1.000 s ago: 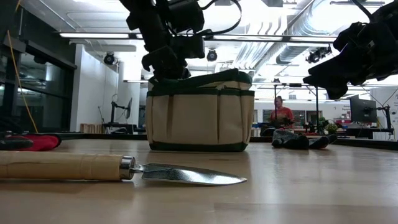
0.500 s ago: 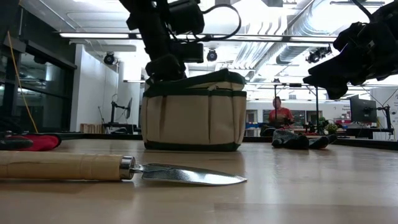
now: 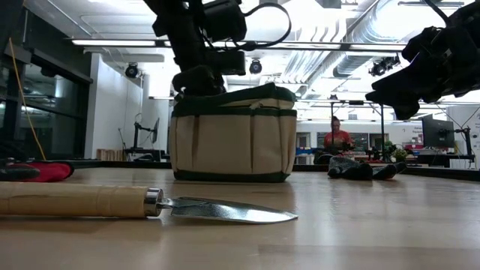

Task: Pick & Place Garden tools in Gardening bag
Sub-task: Put the brown hand rake into the gardening bag, then put the brown trowel into the gardening bag

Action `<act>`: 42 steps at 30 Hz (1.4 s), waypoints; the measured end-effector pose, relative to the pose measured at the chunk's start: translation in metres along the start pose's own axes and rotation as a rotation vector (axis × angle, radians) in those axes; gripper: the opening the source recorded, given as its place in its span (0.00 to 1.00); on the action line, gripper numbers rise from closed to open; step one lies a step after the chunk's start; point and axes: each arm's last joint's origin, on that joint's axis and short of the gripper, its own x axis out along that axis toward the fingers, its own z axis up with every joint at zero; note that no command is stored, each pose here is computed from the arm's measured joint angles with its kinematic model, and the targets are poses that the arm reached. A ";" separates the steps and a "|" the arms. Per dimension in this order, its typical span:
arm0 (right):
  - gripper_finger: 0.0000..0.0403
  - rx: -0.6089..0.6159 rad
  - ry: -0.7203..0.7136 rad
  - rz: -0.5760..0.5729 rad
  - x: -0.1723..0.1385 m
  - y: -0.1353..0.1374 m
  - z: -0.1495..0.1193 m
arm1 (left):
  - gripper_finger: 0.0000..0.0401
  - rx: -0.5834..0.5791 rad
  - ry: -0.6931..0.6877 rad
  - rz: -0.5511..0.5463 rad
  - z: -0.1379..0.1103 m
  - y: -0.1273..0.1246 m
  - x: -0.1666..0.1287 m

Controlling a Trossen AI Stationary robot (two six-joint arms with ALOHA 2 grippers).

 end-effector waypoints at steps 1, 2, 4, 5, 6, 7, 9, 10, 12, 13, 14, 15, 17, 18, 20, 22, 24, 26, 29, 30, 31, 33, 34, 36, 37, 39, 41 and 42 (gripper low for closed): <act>0.38 0.000 -0.001 0.000 0.000 0.000 0.000 | 0.15 0.012 0.000 -0.008 0.000 0.000 0.000; 0.38 0.000 -0.001 0.000 0.000 0.000 0.000 | 0.15 0.022 -0.002 -0.014 0.000 -0.001 0.000; 0.38 0.000 0.000 0.000 0.000 0.000 0.000 | 0.15 0.023 -0.003 -0.013 0.000 -0.001 0.000; 0.38 0.000 0.000 0.000 0.000 0.000 0.000 | 0.15 0.023 -0.004 -0.013 0.000 0.000 0.000; 0.38 0.000 -0.001 0.000 0.000 0.000 0.000 | 0.15 0.023 -0.006 -0.013 0.000 0.000 0.000; 0.38 0.000 0.000 0.000 0.000 0.000 0.000 | 0.15 0.023 -0.006 -0.012 0.000 0.000 0.000; 0.38 0.000 0.000 0.000 0.000 0.000 0.000 | 0.15 0.023 -0.006 -0.012 0.000 0.000 0.000; 0.38 0.000 0.000 0.000 0.000 0.000 0.000 | 0.15 0.023 -0.006 -0.012 0.000 0.000 0.000; 0.38 0.000 -0.001 0.000 0.000 0.000 0.000 | 0.15 0.023 -0.006 -0.012 0.000 0.000 0.000; 0.38 0.000 0.000 0.000 0.000 0.000 0.000 | 0.15 0.023 -0.007 -0.012 0.000 0.000 0.000; 0.38 0.000 -0.001 0.000 0.000 0.000 0.000 | 0.15 0.022 -0.008 -0.011 0.001 0.000 0.000; 0.38 0.000 -0.001 0.000 0.000 0.000 0.000 | 0.15 0.022 -0.010 -0.011 0.001 0.000 0.000; 0.38 0.000 -0.001 0.000 0.000 0.000 0.000 | 0.15 0.020 -0.012 -0.009 0.001 0.000 0.000; 0.38 0.000 0.000 0.000 0.000 0.000 0.000 | 0.16 0.014 -0.013 -0.002 0.001 0.000 0.000; 0.38 0.000 0.000 0.000 0.000 0.000 0.000 | 0.21 -0.002 -0.009 0.015 0.001 0.001 0.000; 0.38 0.000 0.000 0.000 0.000 0.000 0.000 | 0.25 -0.004 -0.007 0.024 0.001 0.001 0.000; 0.38 0.000 0.000 0.000 0.000 0.000 0.000 | 0.28 -0.004 -0.007 0.026 0.001 0.001 0.000; 0.38 0.000 -0.001 0.000 0.000 0.000 0.000 | 0.28 -0.005 -0.008 0.027 0.001 0.001 0.000; 0.38 0.000 0.000 0.000 0.000 0.000 0.000 | 0.27 -0.009 -0.008 0.027 0.001 0.001 0.000; 0.38 0.000 0.000 0.000 0.000 0.000 0.000 | 0.27 -0.013 -0.008 0.027 0.001 0.001 0.000; 0.38 0.000 0.000 0.000 0.000 0.000 0.000 | 0.27 -0.013 -0.009 0.027 0.001 0.001 0.000; 0.38 0.000 0.000 0.000 0.000 0.000 0.000 | 0.27 -0.013 -0.009 0.027 0.001 0.001 0.000; 0.38 0.000 -0.001 0.000 0.000 0.000 0.000 | 0.27 -0.014 -0.009 0.027 0.001 0.001 0.000; 0.38 0.000 0.000 0.000 0.000 0.000 0.000 | 0.27 -0.014 -0.008 0.030 0.001 0.001 0.000; 0.38 0.000 -0.001 0.000 0.000 0.000 0.000 | 0.27 -0.014 -0.010 0.035 0.001 0.001 -0.001; 0.38 0.000 0.000 0.000 0.000 0.000 0.000 | 0.27 -0.015 -0.014 0.051 0.002 0.002 -0.004; 0.38 0.000 0.000 0.000 0.000 0.000 0.000 | 0.28 -0.017 -0.023 0.058 0.002 0.002 -0.009; 0.38 0.000 0.000 0.000 0.000 0.000 0.000 | 0.28 -0.017 -0.030 0.061 0.003 0.003 -0.011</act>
